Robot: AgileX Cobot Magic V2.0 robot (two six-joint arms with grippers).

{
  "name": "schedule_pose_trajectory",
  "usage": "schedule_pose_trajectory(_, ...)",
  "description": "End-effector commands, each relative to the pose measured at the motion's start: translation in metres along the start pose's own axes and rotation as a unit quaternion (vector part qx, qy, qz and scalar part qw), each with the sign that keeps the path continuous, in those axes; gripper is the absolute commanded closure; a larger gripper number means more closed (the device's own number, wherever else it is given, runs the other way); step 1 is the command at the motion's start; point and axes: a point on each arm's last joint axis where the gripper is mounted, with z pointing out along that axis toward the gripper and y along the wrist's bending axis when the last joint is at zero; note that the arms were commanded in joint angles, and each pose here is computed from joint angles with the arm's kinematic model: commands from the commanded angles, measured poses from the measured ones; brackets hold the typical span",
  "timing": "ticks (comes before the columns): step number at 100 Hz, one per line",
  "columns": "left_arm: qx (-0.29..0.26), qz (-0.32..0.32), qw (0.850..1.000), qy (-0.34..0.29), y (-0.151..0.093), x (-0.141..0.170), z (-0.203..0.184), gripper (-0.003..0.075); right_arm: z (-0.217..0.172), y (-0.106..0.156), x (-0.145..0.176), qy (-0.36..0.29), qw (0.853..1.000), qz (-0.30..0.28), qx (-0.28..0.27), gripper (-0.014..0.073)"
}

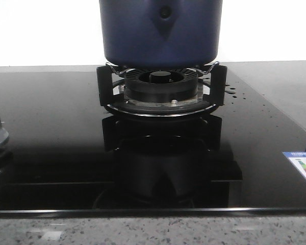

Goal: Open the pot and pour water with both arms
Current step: 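Set the cup back upright on the counter with the right gripper, then open the right gripper and withdraw it from the cup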

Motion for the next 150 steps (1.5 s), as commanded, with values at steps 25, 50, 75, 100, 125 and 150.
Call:
schedule_pose_trajectory(25,0.008,-0.028,0.998,-0.061,0.004,-0.013,0.009,0.0447,-0.028,-0.003,-0.017,-0.036,0.999,0.003,0.012,0.0660)
schedule_pose_trajectory(50,0.014,-0.008,0.998,-0.067,-0.004,-0.025,0.023,0.0447,-0.029,-0.005,-0.010,0.003,1.000,0.007,0.027,0.0660)
schedule_pose_trajectory(75,0.007,-0.001,0.999,-0.046,-0.004,-0.018,0.038,0.0447,-0.029,-0.005,-0.009,0.004,1.000,0.014,0.026,0.0660)
schedule_pose_trajectory(100,0.006,-0.010,0.999,-0.037,0.000,-0.011,0.042,0.0447,-0.029,-0.005,-0.009,0.008,0.999,0.018,0.028,0.0660)
schedule_pose_trajectory(125,-0.005,-0.011,1.000,-0.007,0.002,-0.006,0.042,0.0447,-0.029,-0.005,-0.007,0.015,0.999,0.029,0.029,0.0660)
schedule_pose_trajectory(150,-0.031,-0.013,0.999,-0.004,0.008,-0.005,0.042,0.0447,-0.029,-0.005,-0.007,0.017,0.998,0.050,0.027,0.0660)
